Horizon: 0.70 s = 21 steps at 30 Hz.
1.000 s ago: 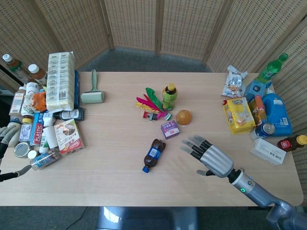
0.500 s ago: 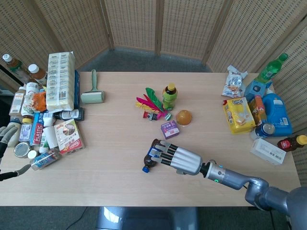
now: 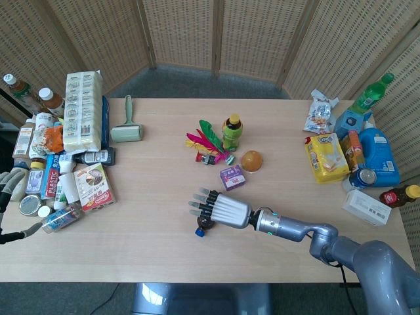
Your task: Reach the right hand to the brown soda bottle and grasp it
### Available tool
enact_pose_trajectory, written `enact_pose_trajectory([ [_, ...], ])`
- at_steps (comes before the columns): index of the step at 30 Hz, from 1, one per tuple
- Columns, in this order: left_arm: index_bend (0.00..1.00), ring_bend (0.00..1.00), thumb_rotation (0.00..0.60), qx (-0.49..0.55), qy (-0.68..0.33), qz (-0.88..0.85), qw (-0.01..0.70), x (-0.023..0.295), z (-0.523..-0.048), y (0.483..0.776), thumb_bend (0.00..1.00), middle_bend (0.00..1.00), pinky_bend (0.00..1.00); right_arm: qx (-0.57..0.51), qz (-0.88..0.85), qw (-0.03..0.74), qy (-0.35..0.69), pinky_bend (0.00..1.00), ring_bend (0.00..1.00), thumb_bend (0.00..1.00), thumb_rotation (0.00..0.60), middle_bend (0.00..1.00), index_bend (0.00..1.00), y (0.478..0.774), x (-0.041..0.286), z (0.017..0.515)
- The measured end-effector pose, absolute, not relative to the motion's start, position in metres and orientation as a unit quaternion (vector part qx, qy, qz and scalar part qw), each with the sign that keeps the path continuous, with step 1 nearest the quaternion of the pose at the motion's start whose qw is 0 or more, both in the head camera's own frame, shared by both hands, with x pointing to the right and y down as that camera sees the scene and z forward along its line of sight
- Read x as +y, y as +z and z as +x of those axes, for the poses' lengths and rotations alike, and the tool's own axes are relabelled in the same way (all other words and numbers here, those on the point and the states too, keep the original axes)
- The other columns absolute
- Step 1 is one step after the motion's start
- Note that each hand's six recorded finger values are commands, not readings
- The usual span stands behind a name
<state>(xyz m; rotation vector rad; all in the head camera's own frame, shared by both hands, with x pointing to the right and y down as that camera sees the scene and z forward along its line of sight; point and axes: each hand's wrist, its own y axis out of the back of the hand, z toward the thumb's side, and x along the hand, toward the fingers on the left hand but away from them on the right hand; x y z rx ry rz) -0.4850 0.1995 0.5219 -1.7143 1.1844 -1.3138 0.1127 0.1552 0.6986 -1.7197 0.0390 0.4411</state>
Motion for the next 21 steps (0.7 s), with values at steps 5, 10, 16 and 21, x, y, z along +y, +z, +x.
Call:
enact_pose_trajectory([
  [5, 0.00, 0.00, 0.600, 0.454, -0.505, -0.655, 0.331, 0.199, -0.486, 0.522, 0.00, 0.00, 0.00, 0.043, -0.729, 0.653, 0.200, 0.00, 0.00, 0.07, 0.600, 0.00, 0.00, 0.710, 0.152, 0.105],
  [10, 0.00, 0.00, 0.600, 0.453, -0.506, -0.656, 0.329, 0.199, -0.487, 0.524, 0.00, 0.00, 0.00, 0.056, -0.717, 0.663, 0.209, 0.00, 0.00, 0.07, 0.600, 0.00, 0.00, 0.719, 0.149, 0.102],
  [16, 0.00, 0.00, 0.600, 0.453, -0.508, -0.655, 0.328, 0.199, -0.488, 0.525, 0.00, 0.00, 0.00, 0.073, -0.709, 0.666, 0.220, 0.00, 0.00, 0.10, 0.600, 0.00, 0.00, 0.728, 0.147, 0.102],
  [21, 0.00, 0.00, 0.600, 0.452, -0.511, -0.654, 0.326, 0.198, -0.488, 0.527, 0.00, 0.00, 0.00, 0.102, -0.701, 0.670, 0.220, 0.00, 0.00, 0.11, 0.600, 0.00, 0.00, 0.736, 0.153, 0.103],
])
